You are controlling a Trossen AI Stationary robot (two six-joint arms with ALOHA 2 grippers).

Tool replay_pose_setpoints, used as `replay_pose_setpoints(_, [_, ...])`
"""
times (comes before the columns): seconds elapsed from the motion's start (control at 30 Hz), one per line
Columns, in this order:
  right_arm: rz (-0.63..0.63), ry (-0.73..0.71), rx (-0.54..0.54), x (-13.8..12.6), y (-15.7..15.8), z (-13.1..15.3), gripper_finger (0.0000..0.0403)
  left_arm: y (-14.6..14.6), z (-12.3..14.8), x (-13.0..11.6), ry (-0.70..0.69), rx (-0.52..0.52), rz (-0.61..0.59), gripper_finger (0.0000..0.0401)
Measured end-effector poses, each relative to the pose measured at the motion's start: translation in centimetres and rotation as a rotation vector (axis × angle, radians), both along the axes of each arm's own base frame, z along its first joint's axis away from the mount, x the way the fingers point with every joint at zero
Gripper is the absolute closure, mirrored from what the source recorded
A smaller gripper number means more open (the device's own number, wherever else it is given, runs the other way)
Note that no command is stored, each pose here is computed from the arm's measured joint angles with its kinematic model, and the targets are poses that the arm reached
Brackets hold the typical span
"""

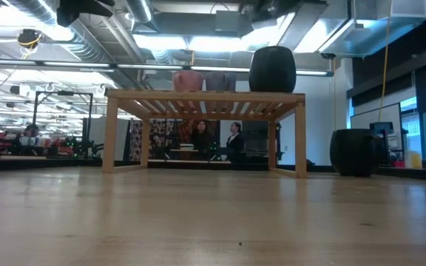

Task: Place coffee mugs
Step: Put the black mug on the shelf

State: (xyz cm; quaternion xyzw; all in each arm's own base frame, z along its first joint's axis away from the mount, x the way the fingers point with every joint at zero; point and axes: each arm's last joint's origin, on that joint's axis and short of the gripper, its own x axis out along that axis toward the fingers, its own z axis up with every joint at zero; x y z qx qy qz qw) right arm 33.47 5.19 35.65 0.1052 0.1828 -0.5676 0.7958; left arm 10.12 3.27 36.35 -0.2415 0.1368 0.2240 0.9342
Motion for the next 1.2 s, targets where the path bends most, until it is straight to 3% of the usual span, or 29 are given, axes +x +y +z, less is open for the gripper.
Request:
replay_pose_setpoints(0.23, [0.348, 0.038, 0.038, 1.2, 2.8, 4.8, 0.0189, 0.0, 0.0, 0.0, -0.001, -0.001, -0.003, 0.0297])
replay_pose_setpoints(0.4, [0.835, -0.032, 0.116, 3.4, 4.4, 7.1, 0.0189, 0.0, 0.0, 0.0, -0.001, -0.001, -0.003, 0.0297])
replay_pose_setpoints(0.5, [1.117, -0.178, 0.053, 4.4, 5.3, 9.0, 0.0189, 0.0, 0.0, 0.0, -0.001, -0.002, -0.006, 0.0297])
replay_pose_setpoints(0.6, [1.276, -0.293, -0.080, 4.7, 5.7, 10.7, 0.0189, 0.0, 0.0, 0.0, -0.002, -0.004, -0.010, 0.0297])
replay_pose_setpoints(0.77, [1.286, -0.331, -0.194, 3.0, 4.5, 13.0, 0.0189, 0.0, 0.0, 0.0, -0.002, -0.004, -0.011, 0.0297])
replay_pose_setpoints(1.0, [1.228, -0.397, -0.237, -2.1, 0.6, 15.8, 0.0189, 0.0, 0.0, 0.0, -0.002, -0.002, -0.011, 0.0297])
replay_pose_setpoints(1.2, [0.946, -0.314, -0.216, -7.1, -2.4, 14.5, 0.0189, 0.0, 0.0, 0.0, 0.001, 0.003, -0.013, 0.0297])
